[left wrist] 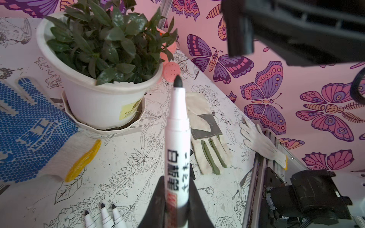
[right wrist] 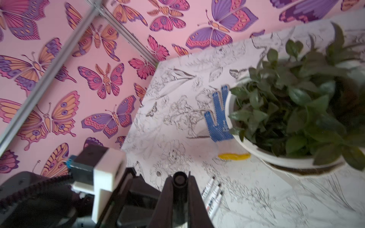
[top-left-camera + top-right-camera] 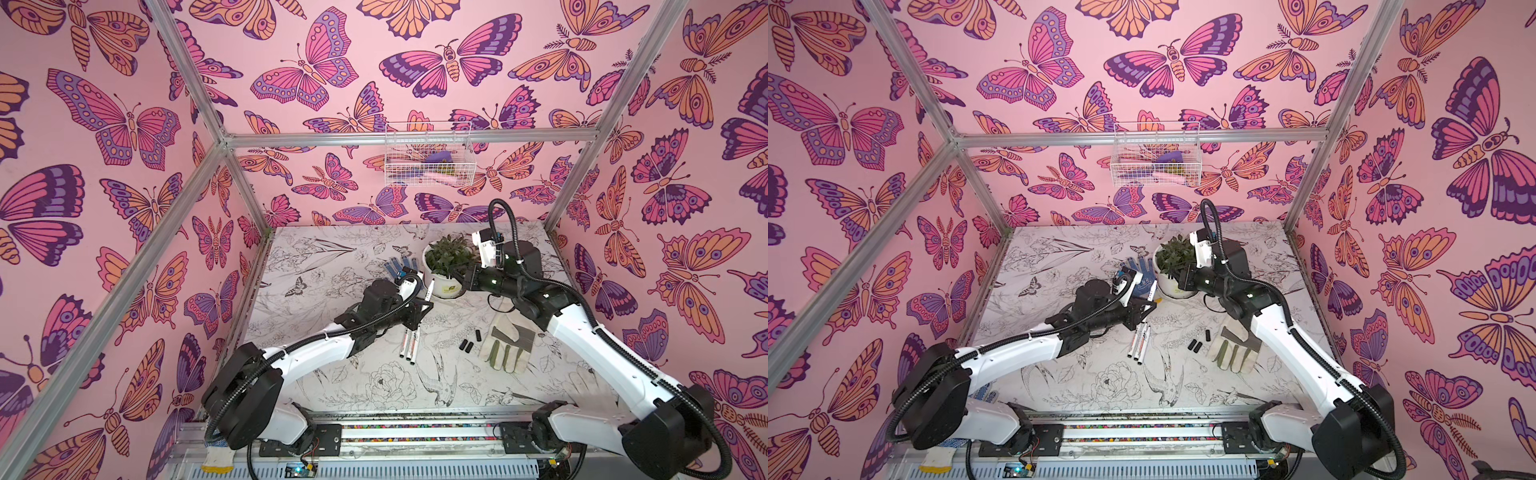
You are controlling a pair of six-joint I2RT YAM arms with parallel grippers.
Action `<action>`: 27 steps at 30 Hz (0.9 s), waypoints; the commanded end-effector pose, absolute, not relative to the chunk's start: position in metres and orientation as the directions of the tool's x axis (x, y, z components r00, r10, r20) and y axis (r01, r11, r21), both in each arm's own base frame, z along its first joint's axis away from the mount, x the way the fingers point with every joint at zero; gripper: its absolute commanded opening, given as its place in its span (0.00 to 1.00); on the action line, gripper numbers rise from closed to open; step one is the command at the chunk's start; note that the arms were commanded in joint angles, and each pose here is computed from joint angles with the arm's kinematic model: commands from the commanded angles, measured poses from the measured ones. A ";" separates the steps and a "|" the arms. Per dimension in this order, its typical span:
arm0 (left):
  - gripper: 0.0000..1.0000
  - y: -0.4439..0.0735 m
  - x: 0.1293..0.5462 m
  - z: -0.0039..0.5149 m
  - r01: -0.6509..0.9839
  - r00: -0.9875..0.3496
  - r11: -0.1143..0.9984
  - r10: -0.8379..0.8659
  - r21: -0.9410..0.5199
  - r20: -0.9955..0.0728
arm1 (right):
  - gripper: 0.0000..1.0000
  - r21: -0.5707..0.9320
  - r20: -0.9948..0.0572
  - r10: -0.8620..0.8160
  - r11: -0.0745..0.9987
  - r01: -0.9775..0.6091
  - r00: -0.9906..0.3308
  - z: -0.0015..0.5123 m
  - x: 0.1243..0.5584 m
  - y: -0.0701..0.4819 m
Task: Insert the pens into the pen caps
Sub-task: 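Lift the black cap with the right gripper and bring it above the marker tip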
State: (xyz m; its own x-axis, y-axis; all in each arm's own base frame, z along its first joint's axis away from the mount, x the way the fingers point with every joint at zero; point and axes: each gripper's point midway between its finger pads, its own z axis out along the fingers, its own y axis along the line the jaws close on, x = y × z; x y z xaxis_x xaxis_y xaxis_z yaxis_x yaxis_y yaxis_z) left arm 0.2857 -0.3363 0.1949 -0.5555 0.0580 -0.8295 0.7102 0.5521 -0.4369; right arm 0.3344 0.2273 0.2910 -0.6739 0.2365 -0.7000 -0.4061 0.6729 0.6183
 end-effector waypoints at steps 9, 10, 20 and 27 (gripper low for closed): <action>0.00 -0.344 0.279 0.204 0.751 -0.523 0.502 0.055 -0.429 -0.851 | 0.03 0.625 -0.736 0.287 0.637 -0.452 -0.613 0.309 0.350 0.248; 0.00 -0.344 0.279 0.205 0.752 -0.521 0.501 0.055 -0.427 -0.852 | 0.02 0.620 -0.738 0.286 0.644 -0.448 -0.611 0.307 0.351 0.248; 0.00 -0.344 0.280 0.207 0.752 -0.517 0.503 0.048 -0.426 -0.855 | 0.01 0.586 -0.735 0.210 0.675 -0.448 -0.645 0.286 0.347 0.259; 0.00 -0.343 0.281 0.207 0.746 -0.517 0.512 0.040 -0.427 -0.855 | 0.01 0.575 -0.737 0.201 0.688 -0.442 -0.645 0.282 0.345 0.256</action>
